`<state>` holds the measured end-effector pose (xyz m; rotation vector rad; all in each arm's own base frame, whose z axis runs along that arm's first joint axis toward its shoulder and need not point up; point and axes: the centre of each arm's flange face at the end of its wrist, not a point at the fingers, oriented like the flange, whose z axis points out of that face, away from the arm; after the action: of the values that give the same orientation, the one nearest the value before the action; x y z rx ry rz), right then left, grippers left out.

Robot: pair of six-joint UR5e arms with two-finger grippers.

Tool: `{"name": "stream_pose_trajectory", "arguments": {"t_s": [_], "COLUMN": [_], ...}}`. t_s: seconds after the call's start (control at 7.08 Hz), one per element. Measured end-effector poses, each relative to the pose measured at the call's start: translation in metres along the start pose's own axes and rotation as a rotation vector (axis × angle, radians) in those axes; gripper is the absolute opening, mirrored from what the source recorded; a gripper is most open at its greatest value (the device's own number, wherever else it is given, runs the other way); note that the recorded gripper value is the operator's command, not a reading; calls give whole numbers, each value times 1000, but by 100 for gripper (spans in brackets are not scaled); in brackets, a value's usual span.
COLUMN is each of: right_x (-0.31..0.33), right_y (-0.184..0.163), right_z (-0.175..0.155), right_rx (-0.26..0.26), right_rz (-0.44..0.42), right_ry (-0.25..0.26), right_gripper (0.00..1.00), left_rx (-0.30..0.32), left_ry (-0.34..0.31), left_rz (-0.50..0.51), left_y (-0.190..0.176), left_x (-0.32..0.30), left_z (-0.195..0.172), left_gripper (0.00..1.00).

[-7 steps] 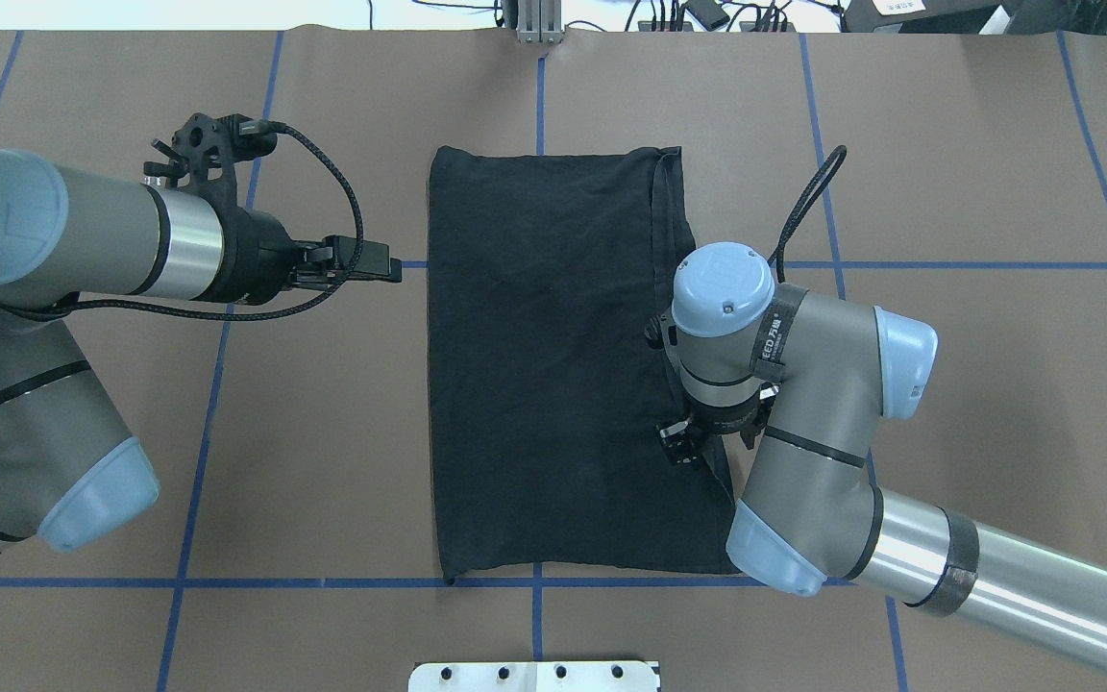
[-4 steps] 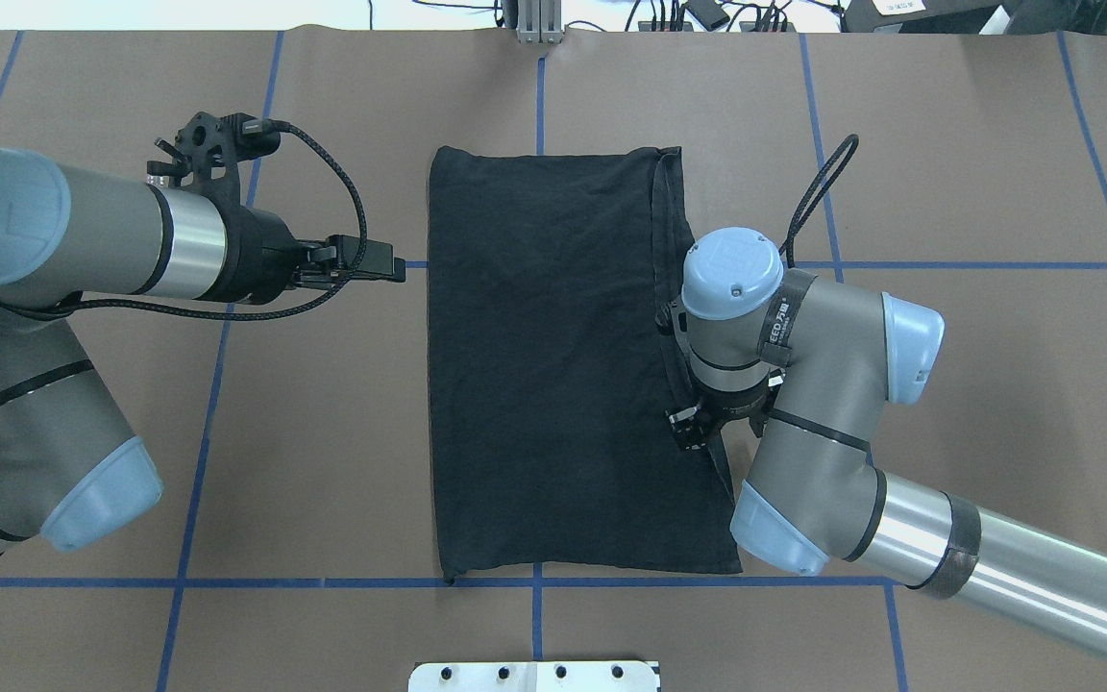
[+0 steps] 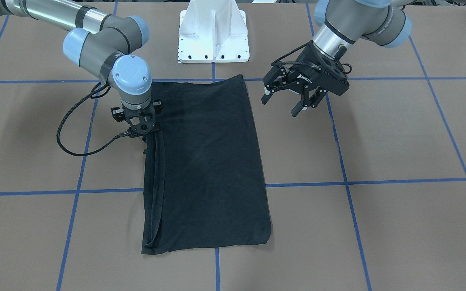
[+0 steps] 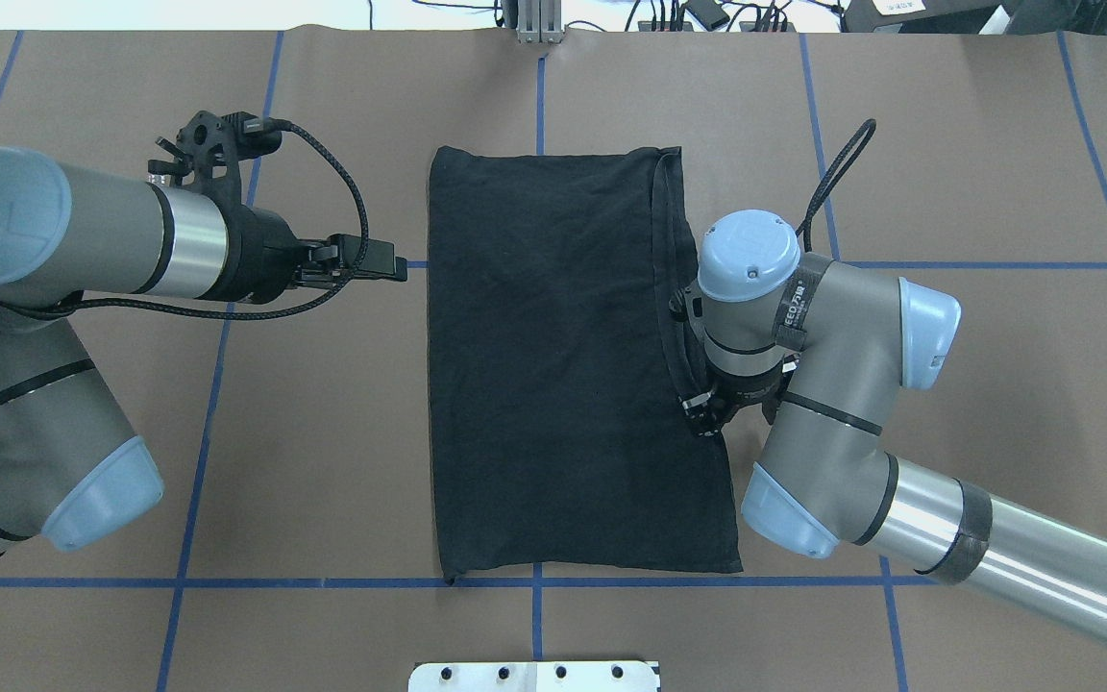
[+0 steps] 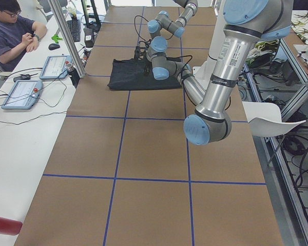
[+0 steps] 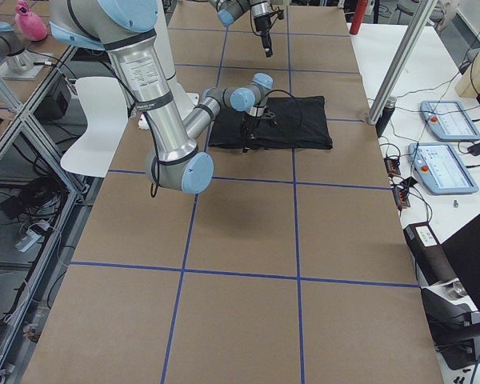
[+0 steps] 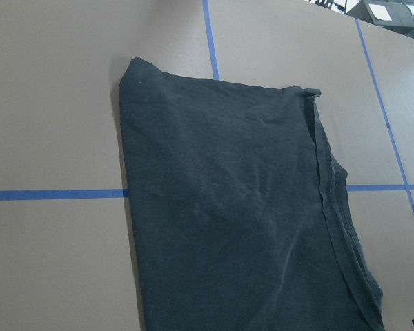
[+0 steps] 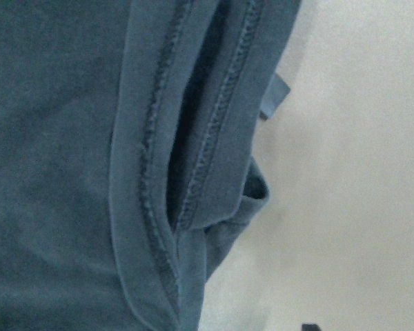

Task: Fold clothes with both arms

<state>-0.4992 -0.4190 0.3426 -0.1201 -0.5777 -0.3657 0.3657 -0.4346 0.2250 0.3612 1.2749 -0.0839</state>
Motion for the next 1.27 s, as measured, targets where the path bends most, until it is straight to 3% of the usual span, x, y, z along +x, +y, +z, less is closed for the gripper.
{"name": "stream_pose_trajectory", "arguments": {"t_s": [0.42,0.71,0.99,1.27], "right_x": [27,33,4,-25], "right_y": [7,9,2,1], "right_z": [8,-18,-35,-29], "right_rx": [-3,19,31,34], "right_rz": [1,5,-15,-46], "right_ry": [10,-32,-69,-55], "right_gripper": [72,73,73,73], "left_rx": [1,1,2,2], "left_ry": [0,1,2,3], "left_rz": [-1,-1,0,1], "left_y": [0,0,-1,0], "left_x": [0,0,1,1], "left_z": [0,-1,-1,-2], "left_gripper": [100,100,100,100]}}
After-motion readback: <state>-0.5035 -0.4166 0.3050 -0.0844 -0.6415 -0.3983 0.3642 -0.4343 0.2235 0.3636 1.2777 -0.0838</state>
